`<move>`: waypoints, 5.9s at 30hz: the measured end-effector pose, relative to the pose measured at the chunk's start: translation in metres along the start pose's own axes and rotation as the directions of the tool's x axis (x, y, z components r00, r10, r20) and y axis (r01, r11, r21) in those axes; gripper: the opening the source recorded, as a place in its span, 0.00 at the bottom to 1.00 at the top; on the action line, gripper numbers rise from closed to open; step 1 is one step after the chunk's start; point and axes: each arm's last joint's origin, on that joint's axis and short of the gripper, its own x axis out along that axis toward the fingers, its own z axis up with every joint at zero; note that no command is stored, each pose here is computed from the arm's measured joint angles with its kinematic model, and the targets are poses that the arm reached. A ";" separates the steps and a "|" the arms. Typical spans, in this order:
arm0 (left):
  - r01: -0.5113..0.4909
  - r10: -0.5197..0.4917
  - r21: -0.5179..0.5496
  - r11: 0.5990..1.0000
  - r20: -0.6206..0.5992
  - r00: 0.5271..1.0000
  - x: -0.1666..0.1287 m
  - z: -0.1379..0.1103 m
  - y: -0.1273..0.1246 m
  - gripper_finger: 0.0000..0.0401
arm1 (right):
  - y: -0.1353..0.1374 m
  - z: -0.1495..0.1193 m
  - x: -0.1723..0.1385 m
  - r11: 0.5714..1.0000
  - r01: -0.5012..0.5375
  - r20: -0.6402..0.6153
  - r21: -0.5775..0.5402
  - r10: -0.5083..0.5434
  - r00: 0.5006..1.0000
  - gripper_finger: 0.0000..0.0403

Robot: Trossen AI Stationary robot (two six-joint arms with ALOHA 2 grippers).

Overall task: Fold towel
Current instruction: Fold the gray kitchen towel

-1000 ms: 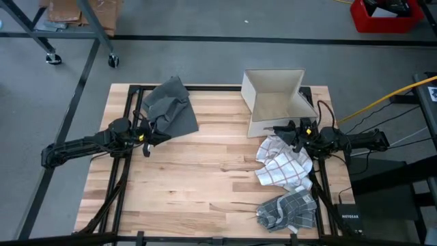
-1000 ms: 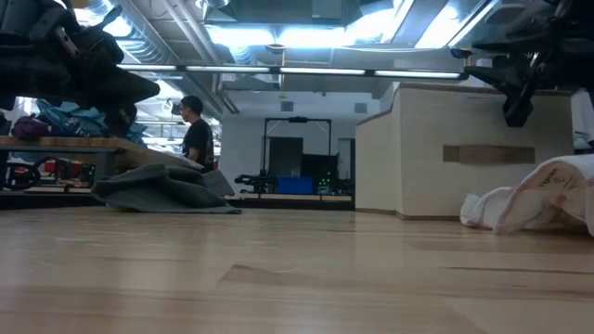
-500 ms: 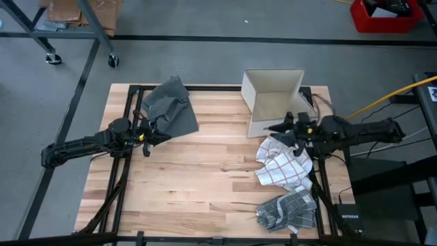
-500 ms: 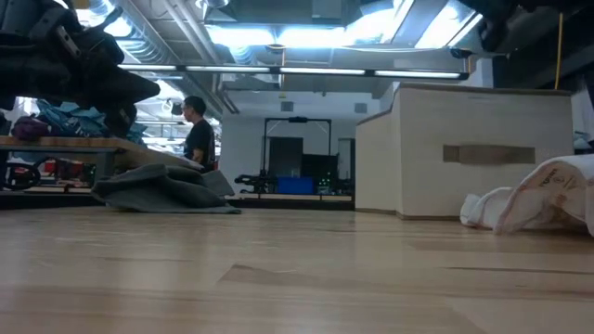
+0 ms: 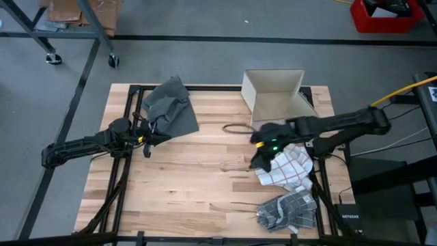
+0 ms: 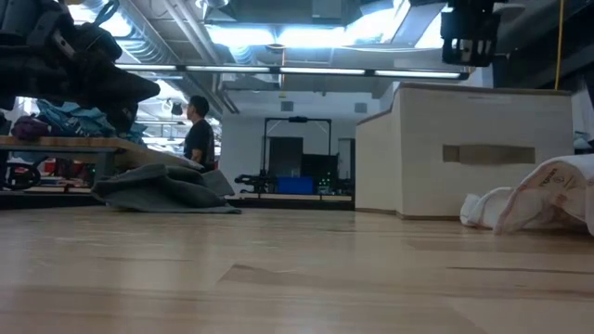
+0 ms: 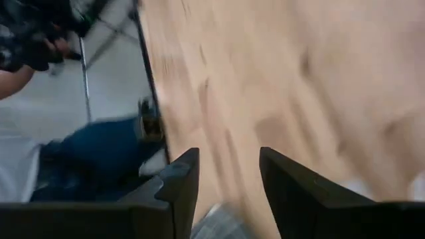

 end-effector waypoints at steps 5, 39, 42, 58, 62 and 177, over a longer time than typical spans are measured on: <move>0.000 0.000 -0.007 1.000 0.000 1.000 0.000 0.000 0.000 0.01 | 0.013 0.024 0.027 0.989 0.052 -0.177 0.136 -0.028 0.984 0.41; 0.002 -0.002 -0.088 0.996 0.004 1.000 0.000 0.000 0.000 0.01 | -0.060 0.144 0.171 0.237 0.665 0.473 -0.708 -0.540 0.697 0.41; 0.002 -0.002 -0.088 0.996 0.005 1.000 0.000 0.001 0.000 0.01 | -0.077 0.155 0.178 0.252 0.696 0.509 -0.673 -0.524 0.682 0.41; 0.003 -0.002 -0.088 0.996 0.006 1.000 0.000 0.001 0.000 0.01 | -0.136 0.181 0.202 0.321 0.699 0.550 -0.638 -0.445 0.707 0.41; 0.003 -0.002 -0.094 0.996 0.006 1.000 0.000 0.001 0.000 0.01 | -0.147 0.180 0.207 0.324 0.693 0.530 -0.644 -0.464 0.709 0.41; -0.475 0.435 -0.174 0.863 -0.225 0.872 0.022 -0.025 0.032 0.48 | 0.136 0.208 -0.099 0.023 1.000 0.929 -0.018 -0.370 0.025 0.02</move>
